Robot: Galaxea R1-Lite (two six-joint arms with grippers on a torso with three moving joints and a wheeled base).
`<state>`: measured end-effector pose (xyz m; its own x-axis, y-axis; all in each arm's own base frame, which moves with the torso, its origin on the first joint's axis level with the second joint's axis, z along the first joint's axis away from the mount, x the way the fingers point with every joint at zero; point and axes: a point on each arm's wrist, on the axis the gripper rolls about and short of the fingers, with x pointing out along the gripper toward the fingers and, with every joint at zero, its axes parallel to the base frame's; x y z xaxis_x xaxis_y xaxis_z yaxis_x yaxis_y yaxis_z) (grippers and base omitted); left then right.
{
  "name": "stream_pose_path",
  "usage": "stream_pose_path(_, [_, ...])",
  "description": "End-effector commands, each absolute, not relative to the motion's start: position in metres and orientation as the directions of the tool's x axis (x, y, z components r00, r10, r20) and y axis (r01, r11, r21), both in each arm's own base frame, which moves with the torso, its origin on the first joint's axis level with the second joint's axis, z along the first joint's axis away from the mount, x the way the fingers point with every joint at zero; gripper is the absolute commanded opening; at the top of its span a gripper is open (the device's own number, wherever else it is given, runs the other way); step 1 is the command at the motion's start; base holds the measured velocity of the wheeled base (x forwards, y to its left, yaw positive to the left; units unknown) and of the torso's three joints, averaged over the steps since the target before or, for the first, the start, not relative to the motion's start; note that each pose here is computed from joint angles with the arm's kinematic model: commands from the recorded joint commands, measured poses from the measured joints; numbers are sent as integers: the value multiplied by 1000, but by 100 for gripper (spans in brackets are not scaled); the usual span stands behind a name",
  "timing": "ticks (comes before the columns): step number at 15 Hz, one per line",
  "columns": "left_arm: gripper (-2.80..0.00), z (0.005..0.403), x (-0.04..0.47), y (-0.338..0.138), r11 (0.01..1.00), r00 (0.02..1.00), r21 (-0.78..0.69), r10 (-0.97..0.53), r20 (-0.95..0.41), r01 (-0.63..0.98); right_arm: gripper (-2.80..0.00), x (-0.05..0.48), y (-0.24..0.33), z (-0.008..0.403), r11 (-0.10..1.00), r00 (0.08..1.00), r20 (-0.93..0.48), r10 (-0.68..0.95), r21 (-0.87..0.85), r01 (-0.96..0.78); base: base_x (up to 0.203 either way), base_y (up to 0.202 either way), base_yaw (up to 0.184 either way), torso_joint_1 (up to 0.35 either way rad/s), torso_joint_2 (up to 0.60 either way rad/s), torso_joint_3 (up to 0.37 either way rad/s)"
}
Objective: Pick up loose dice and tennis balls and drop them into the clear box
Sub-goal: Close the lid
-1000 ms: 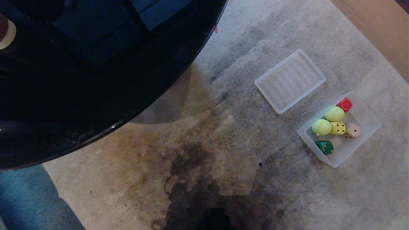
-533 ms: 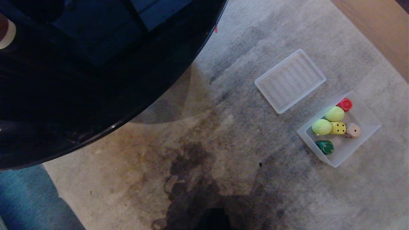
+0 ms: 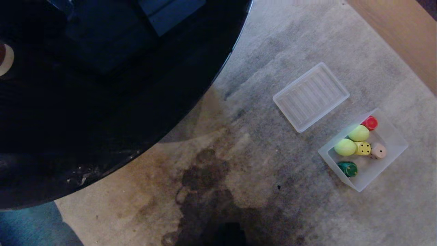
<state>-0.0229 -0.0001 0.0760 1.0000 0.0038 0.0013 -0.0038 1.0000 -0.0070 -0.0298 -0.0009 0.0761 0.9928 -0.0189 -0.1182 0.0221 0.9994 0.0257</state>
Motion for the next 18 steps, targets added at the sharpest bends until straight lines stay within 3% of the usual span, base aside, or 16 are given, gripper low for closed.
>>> stream_pose_path(1, [-280,76,-23,0,1000,1000,-6,5,2,-5,-280,-30,-1,76,999,992,-121,-20,26,23,180,0,0,0,0,0])
stream_pose_path(9, [-280,76,-23,0,1000,1000,-8,4,0,-4,-280,-30,-1,76,999,992,-121,-18,26,22,32,0,0,1,1,-13])
stream_pose_path(18, [-280,76,-23,0,1000,1000,-9,5,0,-5,-280,-30,-1,76,999,992,-121,-20,26,23,0,0,0,2,3,-194])
